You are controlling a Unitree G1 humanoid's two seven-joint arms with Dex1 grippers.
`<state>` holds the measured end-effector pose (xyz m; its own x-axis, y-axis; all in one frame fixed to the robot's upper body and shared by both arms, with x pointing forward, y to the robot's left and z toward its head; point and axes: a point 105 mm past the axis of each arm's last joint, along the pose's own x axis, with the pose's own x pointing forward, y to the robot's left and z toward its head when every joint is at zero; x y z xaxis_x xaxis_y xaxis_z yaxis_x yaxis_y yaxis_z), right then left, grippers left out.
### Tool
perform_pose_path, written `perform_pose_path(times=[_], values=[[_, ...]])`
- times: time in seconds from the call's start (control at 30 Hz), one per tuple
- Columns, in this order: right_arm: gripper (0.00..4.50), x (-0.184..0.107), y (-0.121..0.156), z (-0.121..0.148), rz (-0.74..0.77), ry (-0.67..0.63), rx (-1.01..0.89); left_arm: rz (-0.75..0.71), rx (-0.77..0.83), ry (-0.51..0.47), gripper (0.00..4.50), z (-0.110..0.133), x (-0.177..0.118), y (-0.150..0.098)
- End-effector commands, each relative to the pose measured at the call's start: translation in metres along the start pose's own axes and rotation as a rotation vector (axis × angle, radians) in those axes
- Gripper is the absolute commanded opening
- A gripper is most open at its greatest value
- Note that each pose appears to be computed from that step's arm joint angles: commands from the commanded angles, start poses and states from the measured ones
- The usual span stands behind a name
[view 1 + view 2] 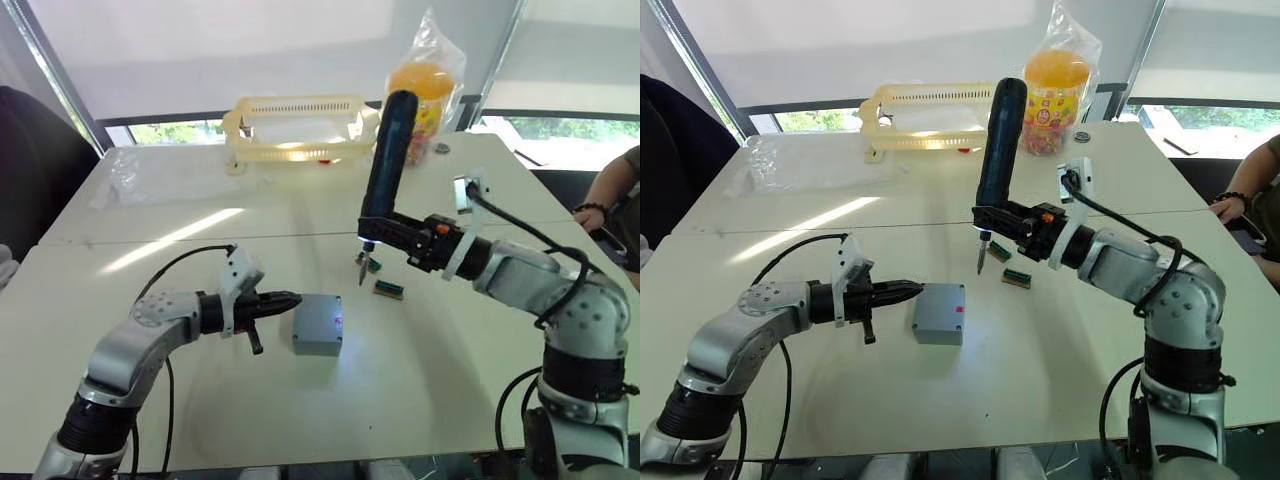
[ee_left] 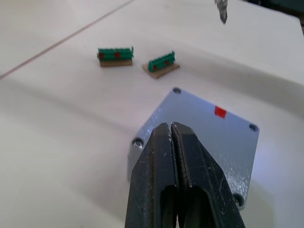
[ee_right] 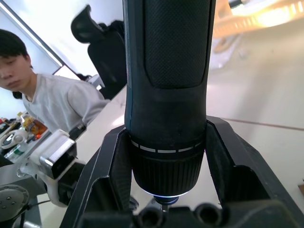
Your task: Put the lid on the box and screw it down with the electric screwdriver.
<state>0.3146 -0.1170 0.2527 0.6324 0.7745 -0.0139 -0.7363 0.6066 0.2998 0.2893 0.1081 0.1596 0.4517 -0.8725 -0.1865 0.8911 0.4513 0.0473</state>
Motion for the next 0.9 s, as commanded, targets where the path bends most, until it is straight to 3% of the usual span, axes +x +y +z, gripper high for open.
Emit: perform_pose_path(times=[0.03,0.2,0.4,0.6,0.9], values=[[1.77,-0.022,-0.009,0.01,-0.032,0.081,0.002,0.044,0.05,-0.029,0.0,0.018,-0.021,0.003],[1.77,-0.063,-0.038,-0.017,-0.181,0.351,0.117,0.076,0.07,0.08,0.0,0.005,-0.049,0.002],[1.77,-0.11,-0.067,-0.046,-0.353,0.556,0.269,0.019,0.04,0.192,0.0,-0.007,-0.075,-0.023],[1.77,-0.124,-0.089,-0.067,-0.447,0.629,0.381,-0.031,0.017,0.154,0.0,0.004,-0.078,-0.037],[1.77,-0.114,-0.107,-0.082,-0.492,0.665,0.45,-0.087,-0.031,0.071,0.0,0.012,-0.064,-0.043]])
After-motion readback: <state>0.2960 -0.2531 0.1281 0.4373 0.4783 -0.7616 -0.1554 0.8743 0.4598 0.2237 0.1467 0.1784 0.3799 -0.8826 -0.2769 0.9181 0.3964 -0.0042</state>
